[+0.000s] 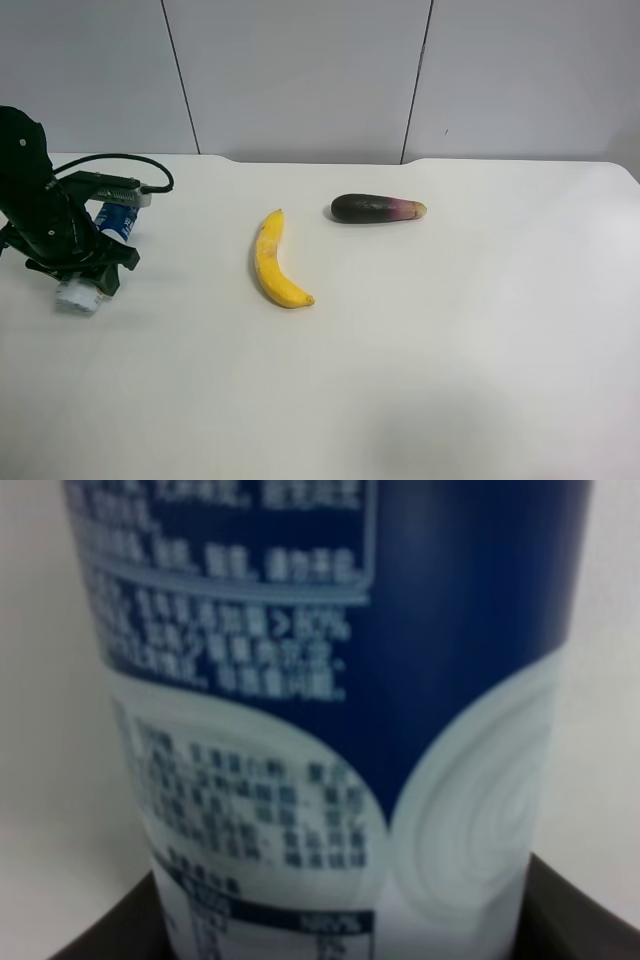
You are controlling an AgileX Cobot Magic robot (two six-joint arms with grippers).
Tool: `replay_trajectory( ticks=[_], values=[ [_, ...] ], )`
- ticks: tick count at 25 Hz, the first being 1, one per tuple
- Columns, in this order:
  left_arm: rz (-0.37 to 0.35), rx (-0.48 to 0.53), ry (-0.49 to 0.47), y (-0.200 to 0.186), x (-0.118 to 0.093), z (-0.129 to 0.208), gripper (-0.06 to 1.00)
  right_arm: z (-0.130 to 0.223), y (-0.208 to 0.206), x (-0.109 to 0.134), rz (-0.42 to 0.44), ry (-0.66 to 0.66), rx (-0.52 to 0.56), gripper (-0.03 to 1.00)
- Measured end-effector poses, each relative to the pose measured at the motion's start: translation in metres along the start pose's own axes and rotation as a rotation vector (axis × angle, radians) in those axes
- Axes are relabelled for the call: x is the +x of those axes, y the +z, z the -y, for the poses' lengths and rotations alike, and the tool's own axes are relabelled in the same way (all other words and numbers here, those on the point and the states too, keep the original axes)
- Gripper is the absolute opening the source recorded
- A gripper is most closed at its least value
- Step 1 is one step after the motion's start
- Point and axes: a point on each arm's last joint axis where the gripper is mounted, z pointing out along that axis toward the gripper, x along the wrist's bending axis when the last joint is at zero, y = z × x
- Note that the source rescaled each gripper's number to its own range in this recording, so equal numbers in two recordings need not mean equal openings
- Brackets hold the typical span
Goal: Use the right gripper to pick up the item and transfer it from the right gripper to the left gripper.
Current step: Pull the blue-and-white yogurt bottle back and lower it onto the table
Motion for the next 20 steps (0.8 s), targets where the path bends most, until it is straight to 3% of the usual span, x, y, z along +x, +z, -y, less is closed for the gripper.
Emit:
replay_trajectory(
  ticks=[8, 9, 10, 13, 14, 17, 20],
  values=[
    [0.006, -0.001, -0.027, 0.0006, -0.0006, -0.0001, 0.01, 0.0, 0.0, 0.0, 0.0, 0.0, 0.0, 0.95],
    [0.006, -0.002, -0.029, 0.0006, -0.0005, -0.0002, 0.04, 0.0, 0.0, 0.0, 0.0, 0.0, 0.0, 0.95],
    [0.006, -0.004, -0.037, 0.0008, -0.0006, -0.0005, 0.19, 0.0, 0.0, 0.0, 0.0, 0.0, 0.0, 0.95],
    [0.005, -0.025, -0.035, 0.0008, -0.0004, -0.0023, 0.78, 0.0, 0.0, 0.0, 0.0, 0.0, 0.0, 0.95],
    [0.004, -0.024, -0.034, 0.001, -0.0003, -0.0023, 0.88, 0.0, 0.0, 0.0, 0.0, 0.0, 0.0, 0.95],
    [0.003, -0.02, -0.033, 0.001, -0.0003, -0.002, 0.97, 0.0, 0.0, 0.0, 0.0, 0.0, 0.0, 0.95],
    [0.003, 0.003, -0.032, -0.0042, -0.0002, 0.0008, 0.99, 0.0, 0.0, 0.0, 0.0, 0.0, 0.0, 0.95]
  ],
)
